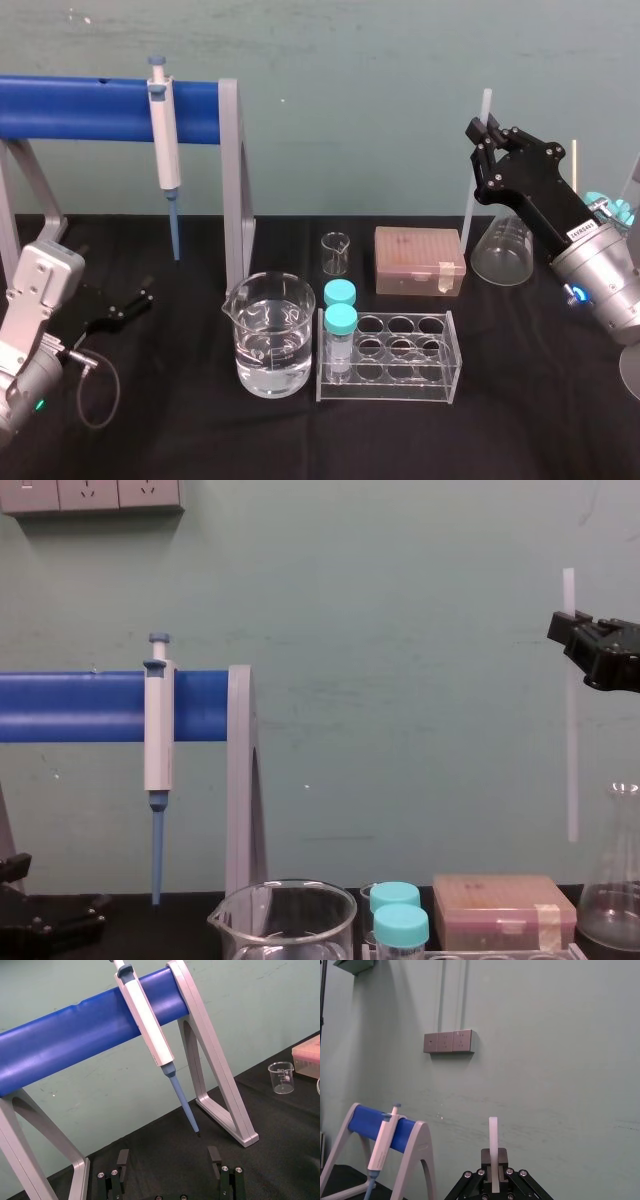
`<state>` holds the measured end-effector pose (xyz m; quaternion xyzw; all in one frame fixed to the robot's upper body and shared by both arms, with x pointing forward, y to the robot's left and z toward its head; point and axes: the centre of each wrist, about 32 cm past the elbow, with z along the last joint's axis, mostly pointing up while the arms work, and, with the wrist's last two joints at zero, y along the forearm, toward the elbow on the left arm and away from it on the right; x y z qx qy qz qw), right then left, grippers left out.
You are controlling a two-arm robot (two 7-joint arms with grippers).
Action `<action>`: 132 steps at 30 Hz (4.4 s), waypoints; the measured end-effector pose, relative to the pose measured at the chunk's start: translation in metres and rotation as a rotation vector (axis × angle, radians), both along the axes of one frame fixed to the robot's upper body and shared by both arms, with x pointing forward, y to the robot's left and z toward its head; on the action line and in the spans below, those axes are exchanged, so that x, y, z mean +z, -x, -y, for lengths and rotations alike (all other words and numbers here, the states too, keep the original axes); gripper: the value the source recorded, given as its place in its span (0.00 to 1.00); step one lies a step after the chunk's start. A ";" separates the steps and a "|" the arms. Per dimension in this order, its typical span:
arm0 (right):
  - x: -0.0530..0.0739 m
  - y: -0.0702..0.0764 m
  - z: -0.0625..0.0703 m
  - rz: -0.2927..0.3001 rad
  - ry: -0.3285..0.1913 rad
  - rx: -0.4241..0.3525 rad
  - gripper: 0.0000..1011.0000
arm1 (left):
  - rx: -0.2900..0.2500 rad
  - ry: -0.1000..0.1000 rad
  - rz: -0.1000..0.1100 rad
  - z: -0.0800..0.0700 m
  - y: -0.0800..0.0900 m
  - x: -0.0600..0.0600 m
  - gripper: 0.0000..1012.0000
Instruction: Pick up the stirring rod with one hand, then place it down.
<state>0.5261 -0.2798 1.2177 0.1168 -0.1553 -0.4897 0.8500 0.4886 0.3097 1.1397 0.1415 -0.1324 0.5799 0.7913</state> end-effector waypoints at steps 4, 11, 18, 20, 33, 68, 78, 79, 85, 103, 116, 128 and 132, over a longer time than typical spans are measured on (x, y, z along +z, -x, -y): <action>0.000 0.000 0.000 -0.002 0.001 0.000 0.07 | 0.000 0.000 0.000 0.000 0.000 0.000 0.99; 0.000 -0.001 0.000 -0.003 0.003 0.003 0.07 | 0.000 0.000 0.000 0.000 0.000 0.000 0.99; -0.001 -0.002 0.000 -0.007 0.005 0.004 0.07 | 0.000 0.000 0.000 0.000 0.000 0.000 0.99; -0.001 -0.002 0.000 -0.008 0.005 0.004 0.07 | 0.000 0.000 0.000 0.000 0.000 0.000 0.99; -0.001 -0.004 0.001 -0.020 0.007 0.021 0.07 | 0.000 0.000 0.000 0.000 0.000 0.000 0.99; -0.055 -0.016 -0.006 -0.168 -0.005 0.317 0.07 | 0.000 0.000 0.000 0.000 0.000 0.000 0.99; -0.069 -0.017 -0.011 -0.188 0.004 0.297 0.07 | 0.000 0.000 0.000 0.000 0.000 0.000 0.99; -0.071 -0.016 -0.012 -0.192 0.006 0.295 0.07 | 0.000 0.000 0.000 0.000 0.000 0.000 0.99; -0.076 -0.014 -0.013 -0.202 0.004 0.283 0.07 | 0.000 0.000 0.000 0.000 0.000 0.000 0.99; -0.087 -0.005 -0.016 -0.242 0.000 0.258 0.07 | 0.000 0.000 0.000 0.000 0.000 0.000 0.99; -0.089 -0.004 -0.018 -0.253 0.017 0.253 0.07 | 0.000 0.000 0.000 0.000 0.000 0.000 0.99; -0.089 -0.004 -0.018 -0.253 0.014 0.254 0.29 | 0.000 0.000 0.000 0.000 0.000 0.000 0.99; -0.089 -0.004 -0.017 -0.253 0.013 0.254 0.41 | 0.000 0.000 0.000 0.000 0.000 0.000 0.99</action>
